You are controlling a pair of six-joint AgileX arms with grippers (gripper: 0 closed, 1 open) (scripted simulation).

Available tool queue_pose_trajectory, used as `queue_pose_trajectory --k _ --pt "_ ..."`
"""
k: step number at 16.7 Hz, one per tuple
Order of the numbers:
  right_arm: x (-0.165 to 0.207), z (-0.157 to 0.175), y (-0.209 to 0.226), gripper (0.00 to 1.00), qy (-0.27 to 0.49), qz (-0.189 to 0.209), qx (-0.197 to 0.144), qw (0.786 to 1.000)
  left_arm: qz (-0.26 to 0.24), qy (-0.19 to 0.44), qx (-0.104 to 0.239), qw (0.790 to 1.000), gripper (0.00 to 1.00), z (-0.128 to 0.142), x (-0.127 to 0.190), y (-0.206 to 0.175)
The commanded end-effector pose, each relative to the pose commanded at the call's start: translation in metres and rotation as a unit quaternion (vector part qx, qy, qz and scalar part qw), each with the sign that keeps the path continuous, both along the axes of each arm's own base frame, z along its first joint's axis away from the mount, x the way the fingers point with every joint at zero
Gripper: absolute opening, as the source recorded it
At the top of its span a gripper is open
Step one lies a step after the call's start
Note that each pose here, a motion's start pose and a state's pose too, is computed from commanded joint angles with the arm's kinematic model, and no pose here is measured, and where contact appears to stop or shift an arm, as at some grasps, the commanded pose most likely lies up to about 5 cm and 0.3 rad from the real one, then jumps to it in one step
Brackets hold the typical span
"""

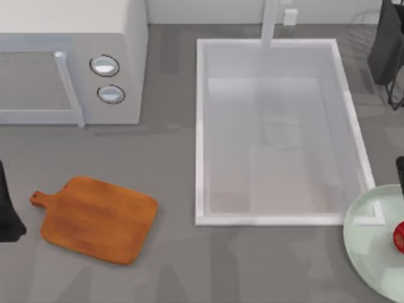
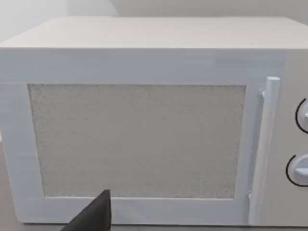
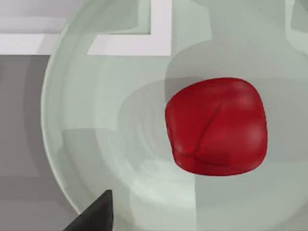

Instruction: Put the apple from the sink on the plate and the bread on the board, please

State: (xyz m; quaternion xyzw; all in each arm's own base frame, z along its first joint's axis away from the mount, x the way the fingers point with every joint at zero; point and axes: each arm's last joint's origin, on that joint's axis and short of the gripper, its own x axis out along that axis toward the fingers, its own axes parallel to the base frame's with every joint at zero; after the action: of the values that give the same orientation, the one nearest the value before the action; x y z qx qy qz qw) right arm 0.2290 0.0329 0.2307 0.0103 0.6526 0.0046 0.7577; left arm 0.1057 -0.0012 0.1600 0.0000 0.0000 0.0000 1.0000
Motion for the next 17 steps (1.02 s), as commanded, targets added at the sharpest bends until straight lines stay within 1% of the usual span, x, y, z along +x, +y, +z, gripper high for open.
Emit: queue_pose_trajectory --k 3,5,6,8,10,12,14,15,17 --pt "-0.029 0.003 -0.009 1.0 -0.109 0.0 0.011 0.994 0.0 0.0 0.0 1.0 1.0 0.0 0.0 0.0" --pt "-0.052 0.003 -0.015 1.0 -0.203 0.0 0.017 0.979 0.0 0.0 0.0 1.0 1.0 0.0 0.0 0.0" --pt "-0.064 0.001 -0.018 1.0 -0.253 0.0 0.019 0.967 0.0 0.0 0.0 1.0 1.0 0.0 0.0 0.0" --pt "-0.086 -0.006 -0.023 1.0 -0.355 0.0 0.021 0.934 0.0 0.0 0.0 1.0 1.0 0.0 0.0 0.0" --pt "-0.104 -0.017 -0.027 1.0 -0.452 -0.001 0.018 0.892 0.0 0.0 0.0 1.0 1.0 0.0 0.0 0.0" --pt "-0.115 -0.032 -0.03 1.0 -0.532 -0.002 0.011 0.846 0.0 0.0 0.0 1.0 1.0 0.0 0.0 0.0" --pt "-0.121 -0.048 -0.032 1.0 -0.592 -0.003 0.003 0.806 0.0 0.0 0.0 1.0 1.0 0.0 0.0 0.0" --pt "-0.122 -0.055 -0.033 1.0 -0.613 -0.004 -0.001 0.79 0.0 0.0 0.0 1.0 1.0 0.0 0.0 0.0" --pt "-0.123 -0.066 -0.034 1.0 -0.642 -0.004 -0.007 0.767 0.0 0.0 0.0 1.0 1.0 0.0 0.0 0.0"
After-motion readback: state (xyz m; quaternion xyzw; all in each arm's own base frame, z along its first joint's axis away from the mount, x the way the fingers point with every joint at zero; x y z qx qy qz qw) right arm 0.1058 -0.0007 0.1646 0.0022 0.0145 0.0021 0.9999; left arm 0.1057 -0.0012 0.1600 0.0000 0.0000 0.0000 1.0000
